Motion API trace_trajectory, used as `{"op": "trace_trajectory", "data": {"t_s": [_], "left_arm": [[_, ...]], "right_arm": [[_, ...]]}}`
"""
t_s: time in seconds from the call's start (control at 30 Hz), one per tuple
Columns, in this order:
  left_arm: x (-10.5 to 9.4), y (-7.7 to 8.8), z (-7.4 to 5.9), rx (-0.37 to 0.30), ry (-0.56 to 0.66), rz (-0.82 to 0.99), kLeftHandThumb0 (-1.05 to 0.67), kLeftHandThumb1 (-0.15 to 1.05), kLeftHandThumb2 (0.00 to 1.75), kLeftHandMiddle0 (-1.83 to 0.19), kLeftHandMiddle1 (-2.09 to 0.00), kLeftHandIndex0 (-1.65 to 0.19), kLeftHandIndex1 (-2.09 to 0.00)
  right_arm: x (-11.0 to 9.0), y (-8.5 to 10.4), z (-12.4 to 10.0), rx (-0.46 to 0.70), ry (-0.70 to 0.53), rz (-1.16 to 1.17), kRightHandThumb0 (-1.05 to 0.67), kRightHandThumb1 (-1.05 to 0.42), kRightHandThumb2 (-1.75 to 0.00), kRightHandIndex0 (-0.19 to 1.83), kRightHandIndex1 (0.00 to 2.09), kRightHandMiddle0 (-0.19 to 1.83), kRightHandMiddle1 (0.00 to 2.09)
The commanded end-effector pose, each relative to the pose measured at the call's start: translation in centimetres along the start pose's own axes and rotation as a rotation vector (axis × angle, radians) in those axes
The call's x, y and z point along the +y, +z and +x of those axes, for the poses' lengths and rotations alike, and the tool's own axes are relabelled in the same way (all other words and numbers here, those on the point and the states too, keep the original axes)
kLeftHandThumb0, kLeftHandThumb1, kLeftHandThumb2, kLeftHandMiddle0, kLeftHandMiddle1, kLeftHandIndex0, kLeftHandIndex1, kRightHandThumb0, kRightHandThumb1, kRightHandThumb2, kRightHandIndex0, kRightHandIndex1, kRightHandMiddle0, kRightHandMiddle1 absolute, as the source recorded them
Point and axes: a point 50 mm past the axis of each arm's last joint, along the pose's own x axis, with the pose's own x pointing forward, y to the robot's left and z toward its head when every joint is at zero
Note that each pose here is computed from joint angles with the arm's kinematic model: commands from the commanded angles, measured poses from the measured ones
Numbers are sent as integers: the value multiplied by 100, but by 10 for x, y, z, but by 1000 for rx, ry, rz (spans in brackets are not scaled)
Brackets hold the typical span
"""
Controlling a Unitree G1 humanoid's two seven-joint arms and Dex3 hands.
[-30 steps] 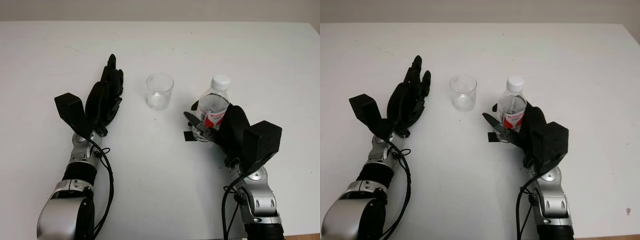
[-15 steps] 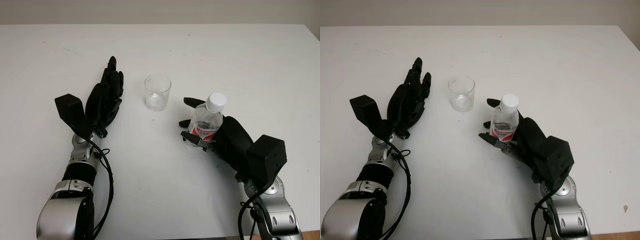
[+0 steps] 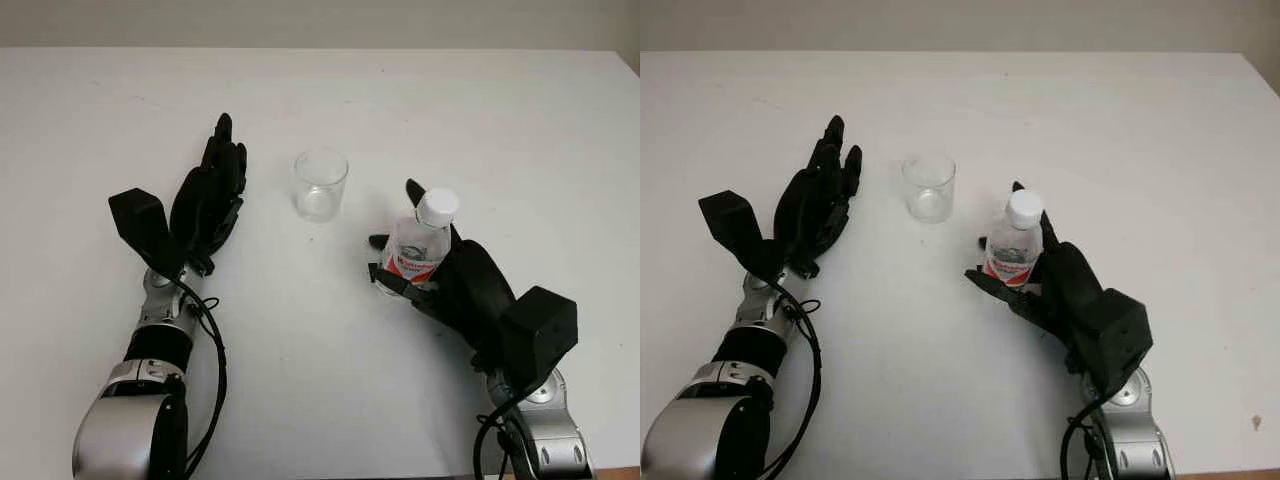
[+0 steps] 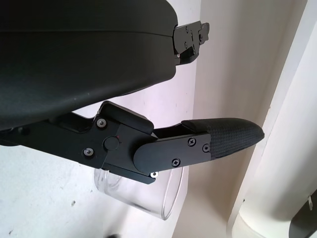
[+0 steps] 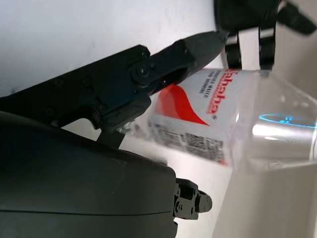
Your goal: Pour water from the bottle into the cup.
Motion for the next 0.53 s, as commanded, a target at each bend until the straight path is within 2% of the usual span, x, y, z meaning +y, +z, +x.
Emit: {"op": "trace_trajectory", "data": {"t_s": [0.0, 0.27, 0.5], "left_arm": [[0, 2, 1, -4, -5, 10, -85, 105, 59, 19, 0, 19, 0], [1, 1, 1, -8, 0, -5, -86, 105, 58, 19, 0, 19, 0], [0, 1, 0, -5, -8, 5, -85, 105, 59, 19, 0, 19, 0]], "right_arm": [[-3, -3, -3, -24, -38, -3, -89, -90, -5, -19, 0, -19, 9], [-5, -4, 0, -129, -150, -9, -88, -90, -5, -19, 0, -18, 7], [-4, -6, 0, -137, -31, -32, -96, -91, -6, -19, 0, -19, 0]]}}
